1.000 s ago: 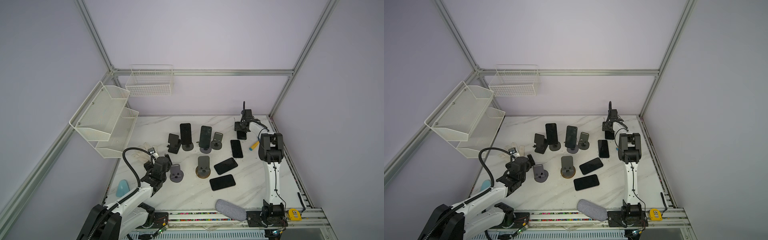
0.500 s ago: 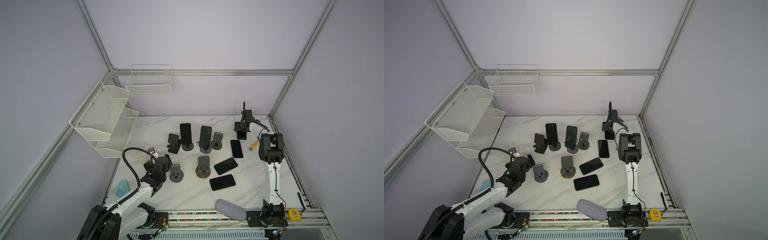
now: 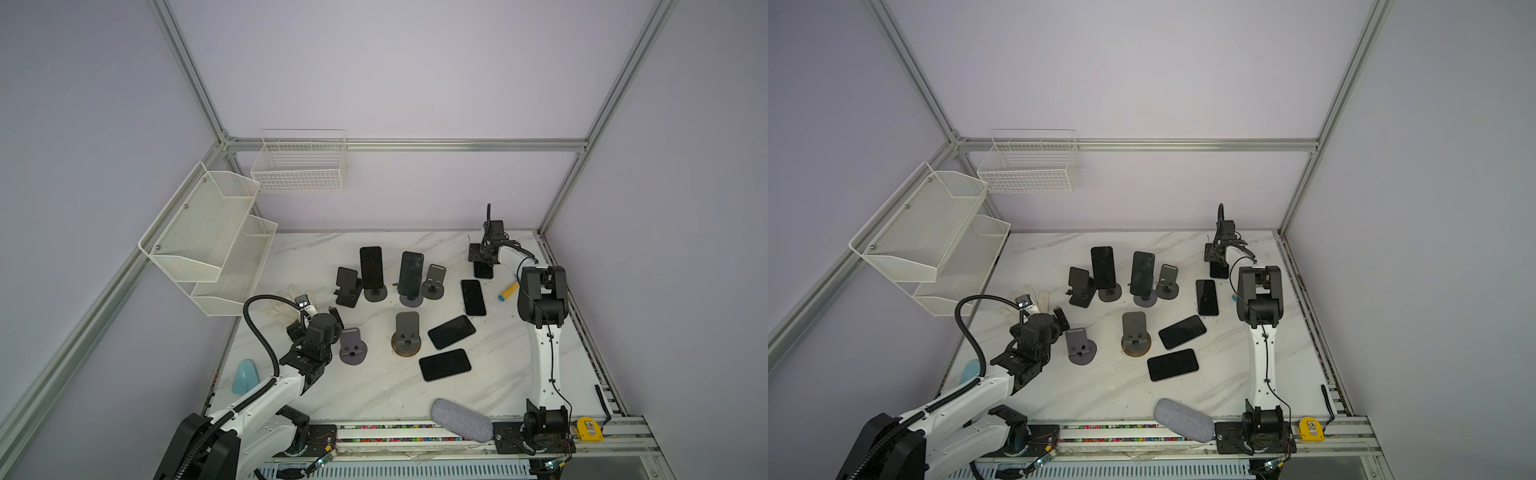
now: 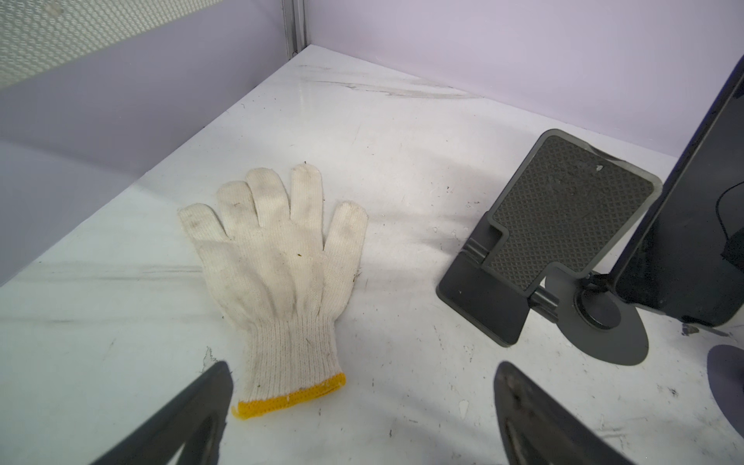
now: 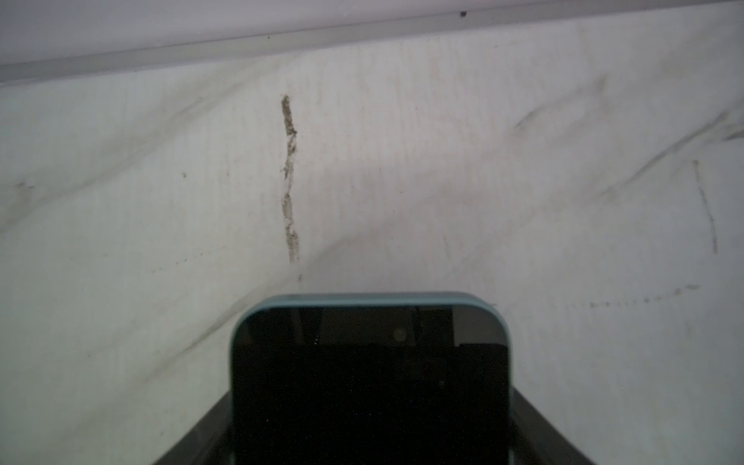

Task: Remove the phone from the phone stand
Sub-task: Place the phone at the top-right of the table.

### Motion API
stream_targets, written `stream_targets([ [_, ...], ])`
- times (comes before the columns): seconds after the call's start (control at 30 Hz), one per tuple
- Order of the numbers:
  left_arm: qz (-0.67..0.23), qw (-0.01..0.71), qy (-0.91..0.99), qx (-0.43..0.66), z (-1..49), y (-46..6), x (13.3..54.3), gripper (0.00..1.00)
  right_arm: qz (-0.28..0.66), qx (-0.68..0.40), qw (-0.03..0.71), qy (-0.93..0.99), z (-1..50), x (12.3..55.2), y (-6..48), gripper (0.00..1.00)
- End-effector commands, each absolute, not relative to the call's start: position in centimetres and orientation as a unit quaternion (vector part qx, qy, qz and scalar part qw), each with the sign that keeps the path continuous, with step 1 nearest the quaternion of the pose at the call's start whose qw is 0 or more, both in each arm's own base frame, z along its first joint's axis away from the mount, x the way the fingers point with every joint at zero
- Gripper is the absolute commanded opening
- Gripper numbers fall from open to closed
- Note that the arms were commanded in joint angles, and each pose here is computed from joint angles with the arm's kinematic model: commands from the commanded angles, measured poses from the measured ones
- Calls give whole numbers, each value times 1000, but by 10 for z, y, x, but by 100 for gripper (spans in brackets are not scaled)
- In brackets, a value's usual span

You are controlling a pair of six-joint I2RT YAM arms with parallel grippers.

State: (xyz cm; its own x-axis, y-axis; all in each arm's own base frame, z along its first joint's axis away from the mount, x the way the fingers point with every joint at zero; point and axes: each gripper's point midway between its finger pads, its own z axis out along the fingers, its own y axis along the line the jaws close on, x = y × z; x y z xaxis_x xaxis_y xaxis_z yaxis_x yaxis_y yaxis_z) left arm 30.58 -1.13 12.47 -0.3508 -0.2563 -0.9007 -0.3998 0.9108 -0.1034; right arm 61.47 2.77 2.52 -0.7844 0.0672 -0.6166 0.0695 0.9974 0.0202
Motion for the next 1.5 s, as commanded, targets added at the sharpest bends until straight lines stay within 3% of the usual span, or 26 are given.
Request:
stream_targets([
  [0.0,70,553,804,-210,144,-9,310,100,-43,29,161,986,-77,542,14,80],
  [0.63,68,555,803,-209,143,-9,310,100,-41,36,177,983,-63,549,14,85],
  [0.77,70,556,802,-207,143,-9,310,99,-18,52,221,974,-25,564,20,86],
  [1.07,74,553,805,-200,140,-12,315,100,3,138,352,926,110,590,14,92],
  [1.27,72,555,805,-198,146,-13,317,100,63,157,402,900,173,568,26,92],
  [1.47,23,580,796,-170,175,-30,323,100,117,225,471,845,198,533,34,92],
])
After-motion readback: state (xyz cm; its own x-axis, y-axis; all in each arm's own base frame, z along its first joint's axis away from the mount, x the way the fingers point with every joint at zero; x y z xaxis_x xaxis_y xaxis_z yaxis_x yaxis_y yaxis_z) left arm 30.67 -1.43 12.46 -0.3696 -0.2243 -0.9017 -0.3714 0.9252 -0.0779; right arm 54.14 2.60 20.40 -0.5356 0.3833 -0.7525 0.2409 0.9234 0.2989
